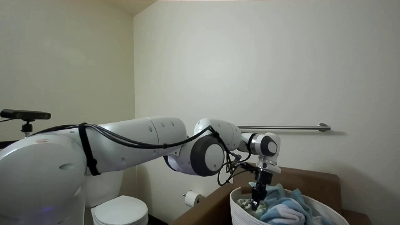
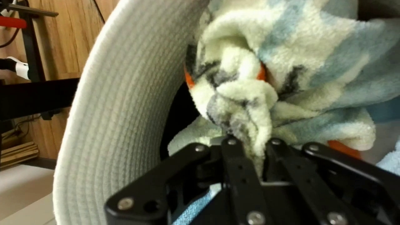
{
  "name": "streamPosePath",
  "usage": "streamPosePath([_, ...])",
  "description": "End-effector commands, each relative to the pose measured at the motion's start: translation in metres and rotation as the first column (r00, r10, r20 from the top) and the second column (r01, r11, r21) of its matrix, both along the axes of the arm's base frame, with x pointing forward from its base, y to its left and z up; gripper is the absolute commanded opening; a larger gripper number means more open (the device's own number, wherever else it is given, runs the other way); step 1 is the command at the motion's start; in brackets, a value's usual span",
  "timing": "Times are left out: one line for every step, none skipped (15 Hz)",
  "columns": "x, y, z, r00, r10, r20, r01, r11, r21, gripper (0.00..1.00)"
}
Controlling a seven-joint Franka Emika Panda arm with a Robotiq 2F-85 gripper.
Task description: Pick up the cloth from the basket and put it on the sofa
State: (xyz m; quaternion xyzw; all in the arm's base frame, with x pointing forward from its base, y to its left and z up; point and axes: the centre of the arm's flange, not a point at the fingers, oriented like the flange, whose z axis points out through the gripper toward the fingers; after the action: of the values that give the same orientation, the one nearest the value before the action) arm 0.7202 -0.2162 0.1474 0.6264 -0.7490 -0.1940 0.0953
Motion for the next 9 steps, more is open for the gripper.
streamPosePath([-0.006, -0.015, 0.026, 0.999, 0.041, 0.025, -0.042, 0.998, 0.046, 0.05])
streamPosePath([-0.012, -0.014, 0.035, 0.998, 0.054, 0.032, -0.055, 0.997, 0.047, 0.03])
streamPosePath([-0.02, -0.012, 0.045, 0.996, 0.085, 0.025, -0.086, 0.995, 0.052, 0.04])
streamPosePath([-0.025, -0.011, 0.053, 0.993, 0.111, 0.026, -0.113, 0.992, 0.06, 0.05])
streamPosePath([-0.03, -0.01, 0.064, 0.99, 0.136, 0.029, -0.138, 0.988, 0.069, 0.04])
streamPosePath([-0.036, -0.009, 0.074, 0.987, 0.154, 0.04, -0.157, 0.985, 0.076, 0.04])
streamPosePath([-0.04, -0.006, 0.087, 0.985, 0.162, 0.058, -0.166, 0.983, 0.078, 0.04])
streamPosePath([-0.044, -0.002, 0.102, 0.985, 0.146, 0.094, -0.153, 0.986, 0.067, 0.04])
streamPosePath([-0.048, 0.002, 0.117, 0.981, 0.138, 0.133, -0.146, 0.988, 0.048, 0.04])
